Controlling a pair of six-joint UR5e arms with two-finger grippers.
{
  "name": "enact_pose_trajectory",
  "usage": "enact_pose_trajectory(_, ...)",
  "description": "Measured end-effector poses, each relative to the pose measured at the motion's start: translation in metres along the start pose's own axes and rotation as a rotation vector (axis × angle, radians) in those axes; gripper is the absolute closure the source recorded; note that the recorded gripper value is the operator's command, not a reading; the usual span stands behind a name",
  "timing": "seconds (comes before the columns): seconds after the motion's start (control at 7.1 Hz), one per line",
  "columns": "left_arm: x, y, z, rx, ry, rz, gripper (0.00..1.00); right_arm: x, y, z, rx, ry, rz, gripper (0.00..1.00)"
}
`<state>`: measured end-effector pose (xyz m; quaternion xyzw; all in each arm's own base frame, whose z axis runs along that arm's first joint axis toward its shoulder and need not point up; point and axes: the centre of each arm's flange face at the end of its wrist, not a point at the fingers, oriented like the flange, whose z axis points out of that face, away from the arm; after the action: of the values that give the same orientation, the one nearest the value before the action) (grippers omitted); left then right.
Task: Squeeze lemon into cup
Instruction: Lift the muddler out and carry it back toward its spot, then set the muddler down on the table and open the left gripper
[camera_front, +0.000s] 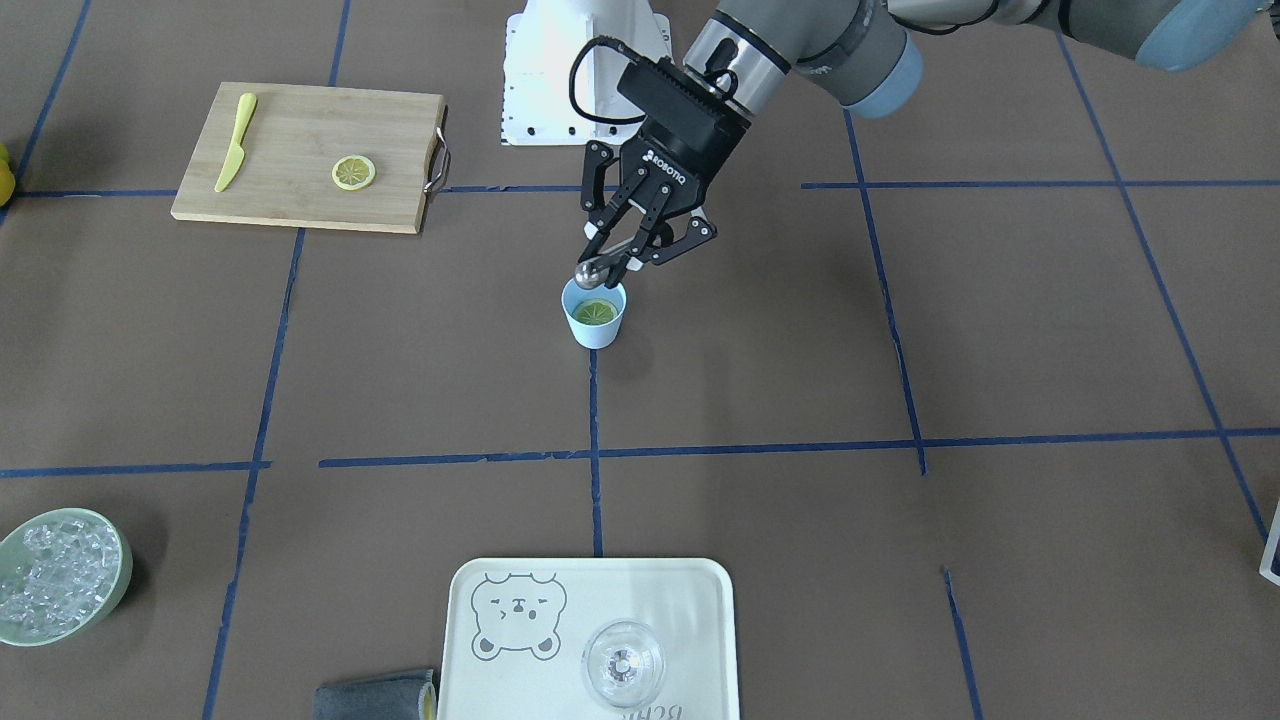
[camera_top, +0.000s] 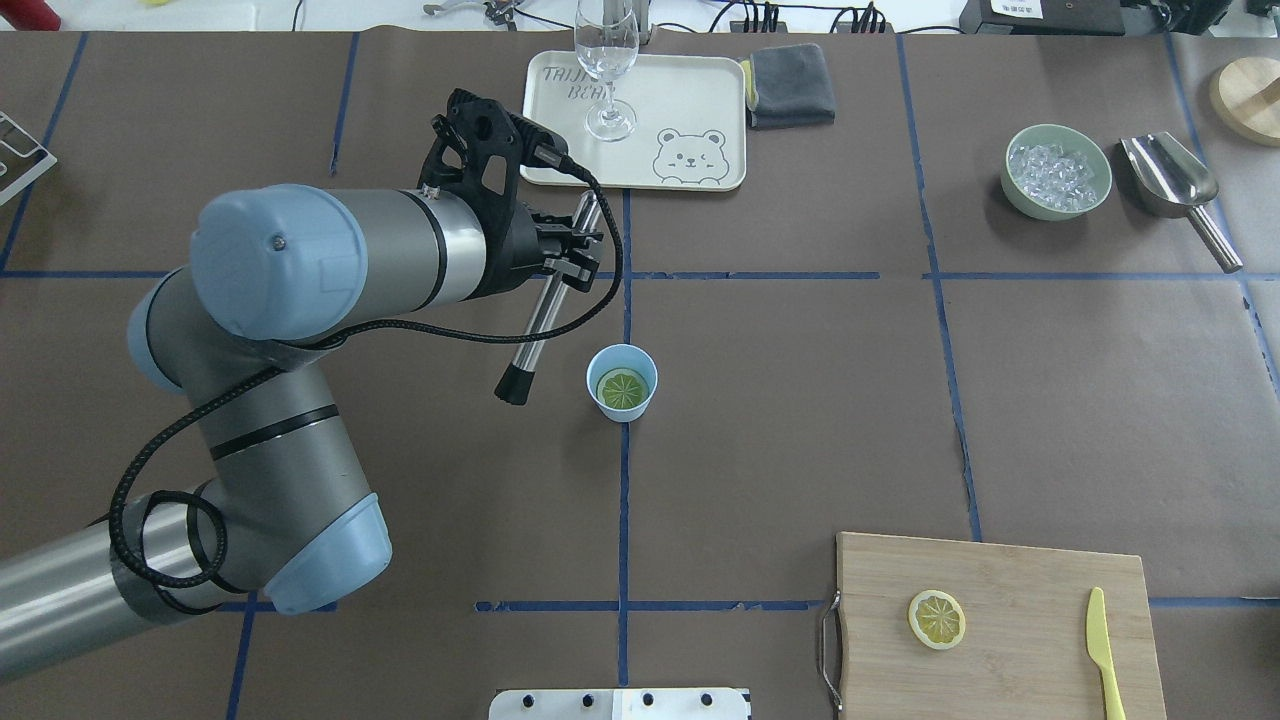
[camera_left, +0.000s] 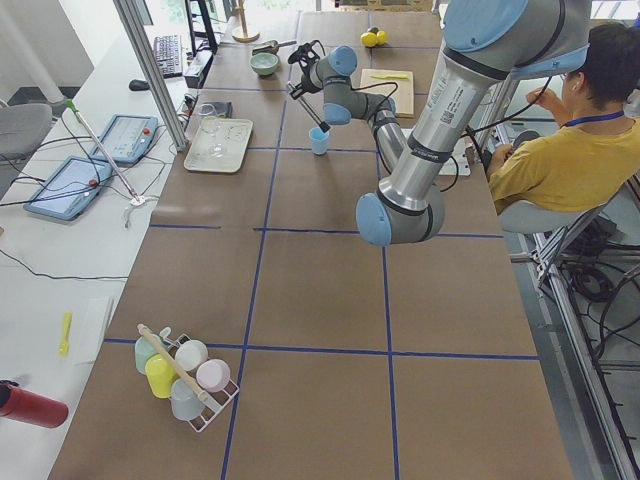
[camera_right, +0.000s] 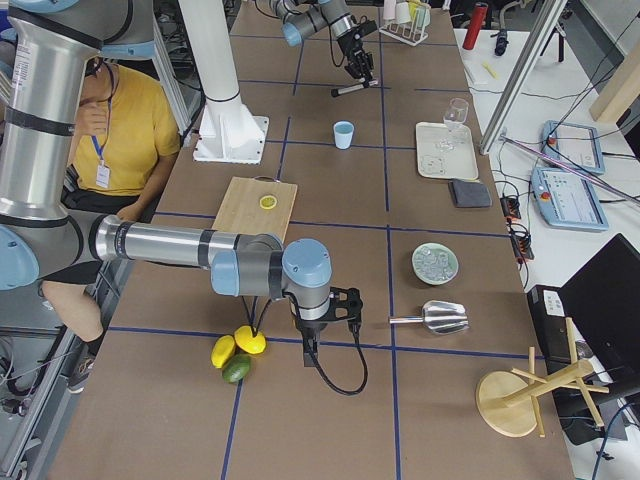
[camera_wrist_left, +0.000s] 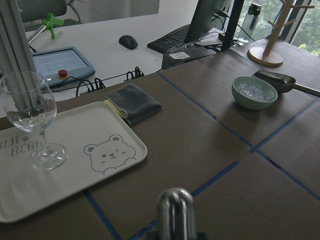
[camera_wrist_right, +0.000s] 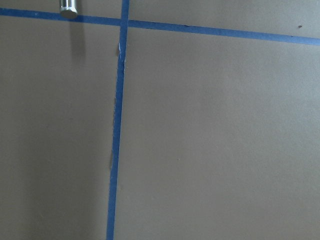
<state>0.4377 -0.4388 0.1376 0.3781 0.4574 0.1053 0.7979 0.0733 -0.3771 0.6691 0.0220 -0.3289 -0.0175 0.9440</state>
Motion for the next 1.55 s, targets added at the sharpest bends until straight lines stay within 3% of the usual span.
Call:
enact_pose_trajectory(0.28, -0.07, 0.033, 0.008, -0.208, -0.22, -0.073, 1.0, 0.001, 0.001, 0.001, -0.003, 0.0, 0.002, 0.0)
enact_pose_trajectory(0.56, -0.16, 0.086, 0.013, -0.346, -0.381, -0.168, 1.0, 0.001, 0.001, 0.002, -0.003, -0.002, 0.003, 0.0)
enact_pose_trajectory(0.85, -0.223, 0.131, 0.016, -0.429, -0.492, -0.212, 1.0, 0.001, 0.001, 0.002, -0.003, 0.002, 0.001, 0.0)
enact_pose_trajectory(1.27, -0.268, 0.177, 0.049, -0.526, -0.592, -0.241, 1.0, 0.001, 0.0, 0.001, 0.0, 0.004, -0.002, 0.0)
enact_pose_trajectory(1.41, -0.274, 0.184, 0.056, -0.542, -0.606, -0.244, 0.7, 0.001, 0.0, 0.001, 0.0, 0.005, -0.002, 0.0)
enact_pose_trajectory(1.55, -0.277, 0.189, 0.063, -0.554, -0.615, -0.244, 0.27, 0.002, 0.0, 0.001, 0.0, 0.005, -0.002, 0.0)
